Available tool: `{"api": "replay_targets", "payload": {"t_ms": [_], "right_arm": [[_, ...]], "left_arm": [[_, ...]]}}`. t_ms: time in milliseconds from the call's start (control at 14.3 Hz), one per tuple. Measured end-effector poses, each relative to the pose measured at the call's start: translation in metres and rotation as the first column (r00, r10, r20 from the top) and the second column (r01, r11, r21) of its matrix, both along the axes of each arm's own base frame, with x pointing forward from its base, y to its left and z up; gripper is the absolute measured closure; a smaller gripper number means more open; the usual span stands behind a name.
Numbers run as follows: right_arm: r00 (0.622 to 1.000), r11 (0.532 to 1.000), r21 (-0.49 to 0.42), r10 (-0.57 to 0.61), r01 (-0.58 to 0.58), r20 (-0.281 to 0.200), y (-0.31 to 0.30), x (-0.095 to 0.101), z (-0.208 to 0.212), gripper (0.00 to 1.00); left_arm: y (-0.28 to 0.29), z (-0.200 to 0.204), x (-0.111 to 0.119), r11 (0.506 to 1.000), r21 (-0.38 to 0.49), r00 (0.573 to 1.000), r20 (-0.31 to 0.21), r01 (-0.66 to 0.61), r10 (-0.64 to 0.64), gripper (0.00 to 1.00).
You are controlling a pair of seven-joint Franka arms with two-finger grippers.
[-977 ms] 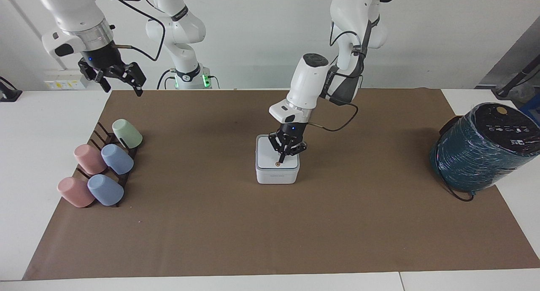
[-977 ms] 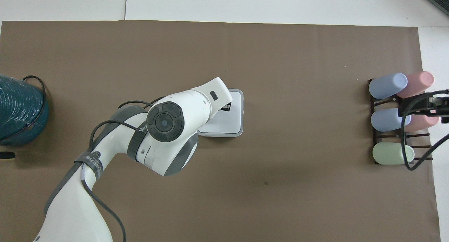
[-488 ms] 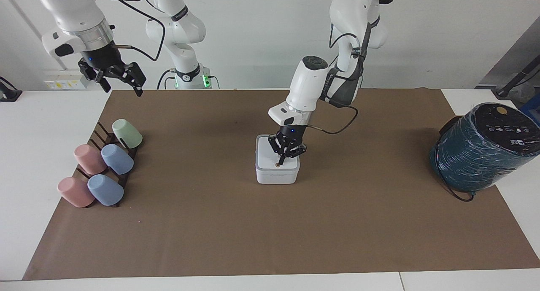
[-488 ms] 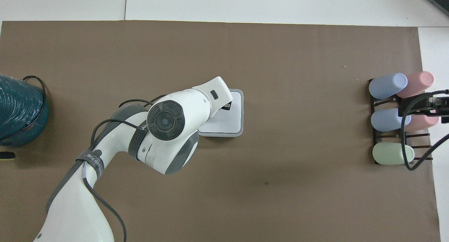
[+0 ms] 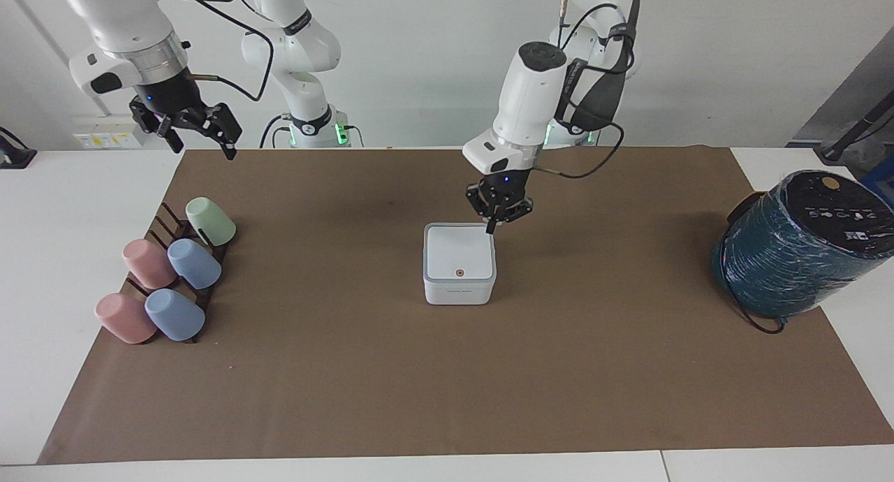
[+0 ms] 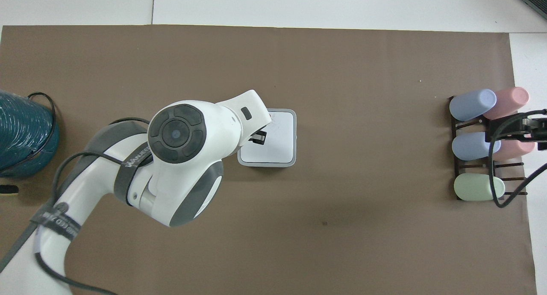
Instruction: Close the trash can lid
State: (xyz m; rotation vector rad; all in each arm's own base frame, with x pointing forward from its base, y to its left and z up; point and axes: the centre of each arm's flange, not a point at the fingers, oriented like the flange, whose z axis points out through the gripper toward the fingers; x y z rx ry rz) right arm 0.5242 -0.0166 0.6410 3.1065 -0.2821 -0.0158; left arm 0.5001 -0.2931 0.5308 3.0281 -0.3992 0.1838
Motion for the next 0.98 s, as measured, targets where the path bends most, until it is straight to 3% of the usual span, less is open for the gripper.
{"api": "replay_targets", "payload": {"t_ms": [209, 558, 628, 977], "right_arm": [[1.0, 1.0, 0.0, 0.0, 0.0, 0.0, 0.0, 0.0, 0.0, 0.0], [1.0, 1.0, 0.0, 0.0, 0.0, 0.0, 0.0, 0.0, 0.0, 0.0], [1.0, 1.0, 0.0, 0.0, 0.0, 0.0, 0.0, 0.0, 0.0, 0.0], [1.0, 1.0, 0.0, 0.0, 0.0, 0.0, 0.0, 0.0, 0.0, 0.0]], "left_arm": [[0.079, 0.019, 0.019, 0.997, 0.024, 0.997, -0.024, -0.067, 0.068, 0.63], [0.196, 0.03, 0.042, 0.998, 0.053, 0.998, -0.046, -0.047, 0.049, 0.05], [0.209, 0.039, 0.042, 0.997, 0.055, 0.997, -0.052, -0.054, 0.057, 0.0], [0.25, 0.103, 0.039, 0.994, 0.056, 0.994, -0.05, -0.092, 0.095, 0.0]]}}
